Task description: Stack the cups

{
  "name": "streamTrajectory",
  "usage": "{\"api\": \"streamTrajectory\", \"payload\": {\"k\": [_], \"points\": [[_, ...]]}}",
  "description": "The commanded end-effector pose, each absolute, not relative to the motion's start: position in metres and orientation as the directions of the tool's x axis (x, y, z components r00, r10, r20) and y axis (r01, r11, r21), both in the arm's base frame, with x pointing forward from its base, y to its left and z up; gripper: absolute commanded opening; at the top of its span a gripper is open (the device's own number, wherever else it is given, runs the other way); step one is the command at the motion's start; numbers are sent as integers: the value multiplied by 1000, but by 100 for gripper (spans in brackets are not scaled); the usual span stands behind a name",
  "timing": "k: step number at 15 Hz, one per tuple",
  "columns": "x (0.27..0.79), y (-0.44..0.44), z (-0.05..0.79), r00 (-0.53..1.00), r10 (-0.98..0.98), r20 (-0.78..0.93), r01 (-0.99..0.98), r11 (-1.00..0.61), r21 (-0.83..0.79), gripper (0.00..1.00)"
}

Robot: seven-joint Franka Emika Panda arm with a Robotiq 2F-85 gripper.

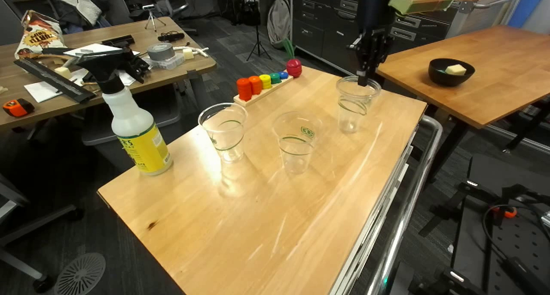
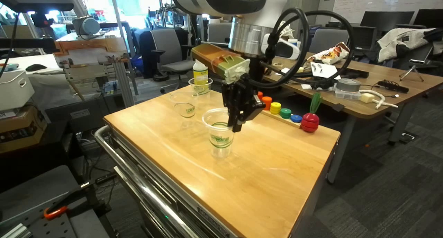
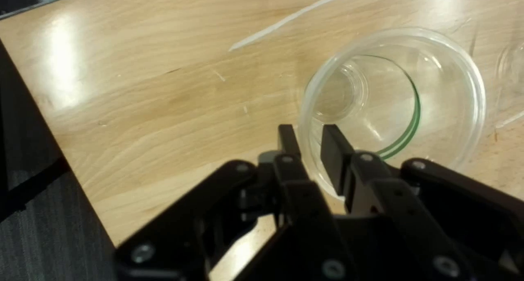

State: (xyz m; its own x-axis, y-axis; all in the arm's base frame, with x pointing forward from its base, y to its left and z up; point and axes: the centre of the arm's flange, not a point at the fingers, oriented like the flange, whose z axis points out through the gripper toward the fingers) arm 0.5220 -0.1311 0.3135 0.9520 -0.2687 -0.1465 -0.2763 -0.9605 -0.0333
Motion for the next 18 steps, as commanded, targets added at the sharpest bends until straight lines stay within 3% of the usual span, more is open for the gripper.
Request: {"api": "streamTrajectory", "payload": {"k": [1,8,13,18], "points": [[521,-132,319,958,-256,-128,-265,-963,-58,2],[513,-140,325,950,-283,-129,-283,-959,17,6],[519,-160,412,946,-318,-61,-321,-946,-39,4],[518,-140,515,974,-224,-11,-223,-959,-175,4]]}}
